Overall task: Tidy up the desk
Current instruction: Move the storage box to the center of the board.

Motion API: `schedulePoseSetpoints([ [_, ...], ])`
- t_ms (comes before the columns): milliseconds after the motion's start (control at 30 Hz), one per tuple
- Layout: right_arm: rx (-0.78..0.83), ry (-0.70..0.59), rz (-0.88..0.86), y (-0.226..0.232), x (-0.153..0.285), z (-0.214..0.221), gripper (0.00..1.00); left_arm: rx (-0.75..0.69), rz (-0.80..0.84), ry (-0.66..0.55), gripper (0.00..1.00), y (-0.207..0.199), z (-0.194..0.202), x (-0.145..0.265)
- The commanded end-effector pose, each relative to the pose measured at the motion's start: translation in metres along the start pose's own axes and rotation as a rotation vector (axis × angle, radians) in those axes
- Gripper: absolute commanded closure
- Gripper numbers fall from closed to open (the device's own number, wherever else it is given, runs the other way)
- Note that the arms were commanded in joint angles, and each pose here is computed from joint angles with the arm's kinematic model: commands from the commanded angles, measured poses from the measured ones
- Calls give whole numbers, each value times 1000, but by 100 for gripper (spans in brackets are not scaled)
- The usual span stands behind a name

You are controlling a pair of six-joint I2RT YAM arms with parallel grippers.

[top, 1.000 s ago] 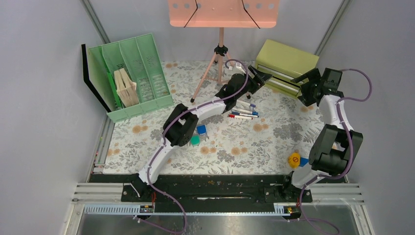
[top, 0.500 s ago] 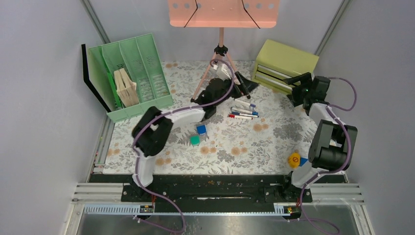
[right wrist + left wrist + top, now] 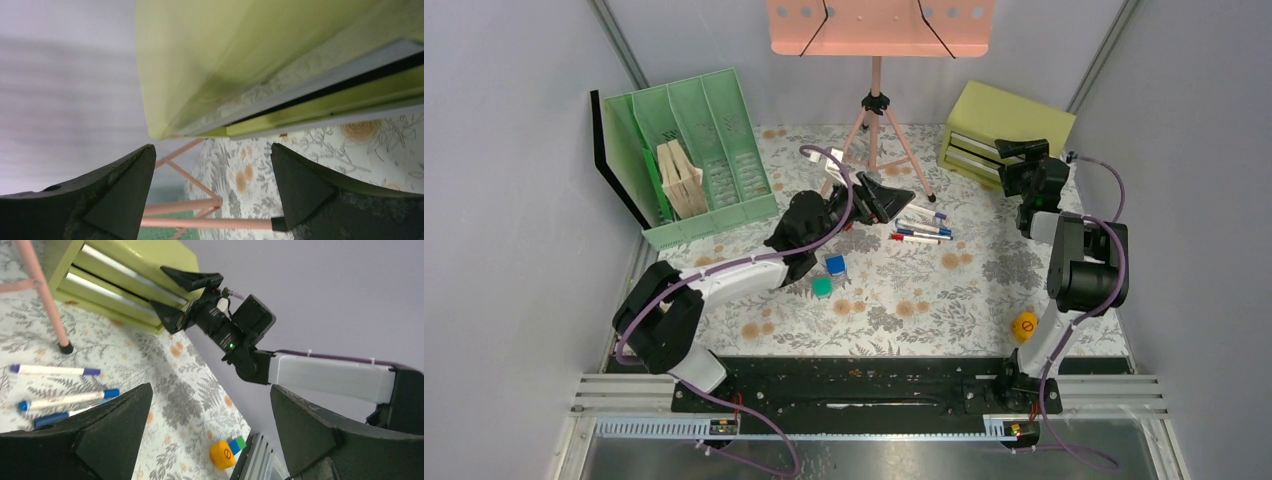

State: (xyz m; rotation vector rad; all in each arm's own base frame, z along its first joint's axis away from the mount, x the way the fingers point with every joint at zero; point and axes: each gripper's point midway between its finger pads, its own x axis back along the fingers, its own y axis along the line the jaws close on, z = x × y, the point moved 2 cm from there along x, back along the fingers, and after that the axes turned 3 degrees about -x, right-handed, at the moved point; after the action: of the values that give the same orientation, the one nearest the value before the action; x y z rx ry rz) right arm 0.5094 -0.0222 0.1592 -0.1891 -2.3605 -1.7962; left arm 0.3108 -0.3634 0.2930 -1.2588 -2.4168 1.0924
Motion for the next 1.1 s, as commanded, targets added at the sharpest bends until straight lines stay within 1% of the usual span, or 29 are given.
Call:
schedulePoseSetpoints([
  [0, -24, -133, -151, 31, -10, -21, 8, -35, 29, -37, 10, -14, -13, 21],
  [267, -53, -186, -173, 36, -24, -20, 9, -33, -29, -7, 9, -3, -2, 46],
  [567, -141, -247, -149, 18, -35, -14, 13, -52, -50, 13, 8, -3, -1, 56],
  [800, -174, -307, -161, 15, -42, -22, 16, -134, -53, 56, 7, -6, 0, 67],
  [867, -184, -314, -167, 17, -45, -24, 18, -148, -56, 65, 6, -6, 1, 71],
  [1067, -218, -307, -183, 22, -48, -22, 29, -159, -66, 75, 6, -3, 3, 78],
])
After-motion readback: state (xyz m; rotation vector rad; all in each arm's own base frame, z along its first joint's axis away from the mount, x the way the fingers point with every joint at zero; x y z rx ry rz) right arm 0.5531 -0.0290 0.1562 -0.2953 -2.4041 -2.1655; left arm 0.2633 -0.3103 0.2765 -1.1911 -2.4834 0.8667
